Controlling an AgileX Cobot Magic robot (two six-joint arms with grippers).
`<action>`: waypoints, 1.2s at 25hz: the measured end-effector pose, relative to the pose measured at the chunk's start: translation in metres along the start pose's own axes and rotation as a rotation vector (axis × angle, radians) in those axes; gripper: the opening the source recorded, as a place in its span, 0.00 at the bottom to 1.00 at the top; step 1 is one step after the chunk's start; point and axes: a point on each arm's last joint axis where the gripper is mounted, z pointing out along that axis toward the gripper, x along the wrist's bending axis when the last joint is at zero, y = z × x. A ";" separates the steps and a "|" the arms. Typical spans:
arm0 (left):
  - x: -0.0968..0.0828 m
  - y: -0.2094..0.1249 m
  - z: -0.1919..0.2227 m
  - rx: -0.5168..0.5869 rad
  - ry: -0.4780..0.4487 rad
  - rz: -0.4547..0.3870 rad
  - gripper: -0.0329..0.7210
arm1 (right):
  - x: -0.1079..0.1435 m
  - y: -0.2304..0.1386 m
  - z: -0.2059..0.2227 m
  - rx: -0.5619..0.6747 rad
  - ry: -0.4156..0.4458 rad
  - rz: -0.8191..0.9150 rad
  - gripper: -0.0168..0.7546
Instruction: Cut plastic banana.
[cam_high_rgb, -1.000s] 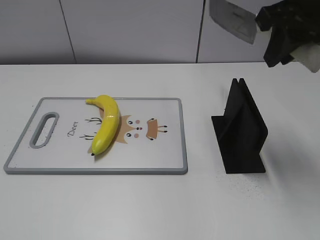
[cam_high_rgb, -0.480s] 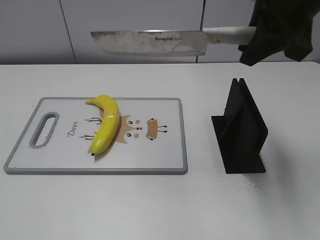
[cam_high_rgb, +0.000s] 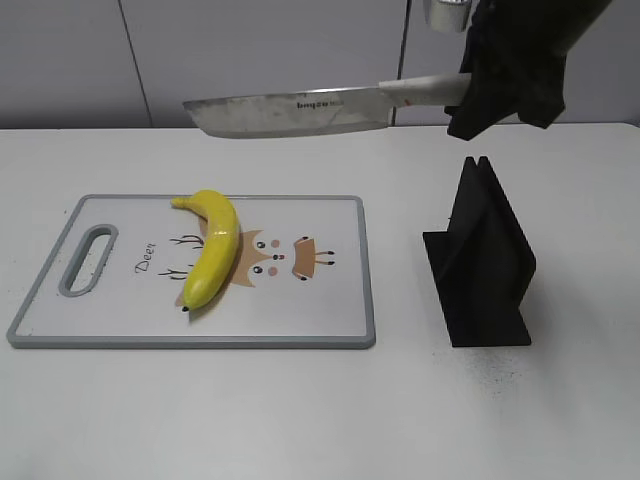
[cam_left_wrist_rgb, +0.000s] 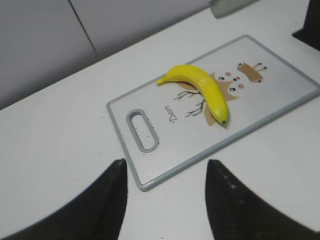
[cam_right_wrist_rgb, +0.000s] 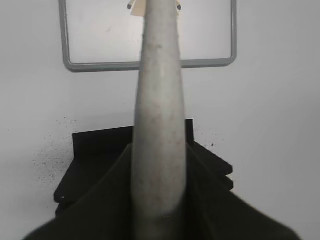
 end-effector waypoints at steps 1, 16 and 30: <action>0.003 0.007 0.006 0.018 -0.026 0.028 0.70 | -0.004 0.002 0.000 -0.006 -0.008 -0.001 0.26; 0.072 0.145 0.131 0.150 -0.396 0.446 0.70 | -0.029 0.027 0.035 -0.092 0.028 0.010 0.26; 0.076 0.147 0.246 0.188 -0.597 0.597 0.70 | -0.027 0.043 0.059 -0.161 0.079 -0.021 0.26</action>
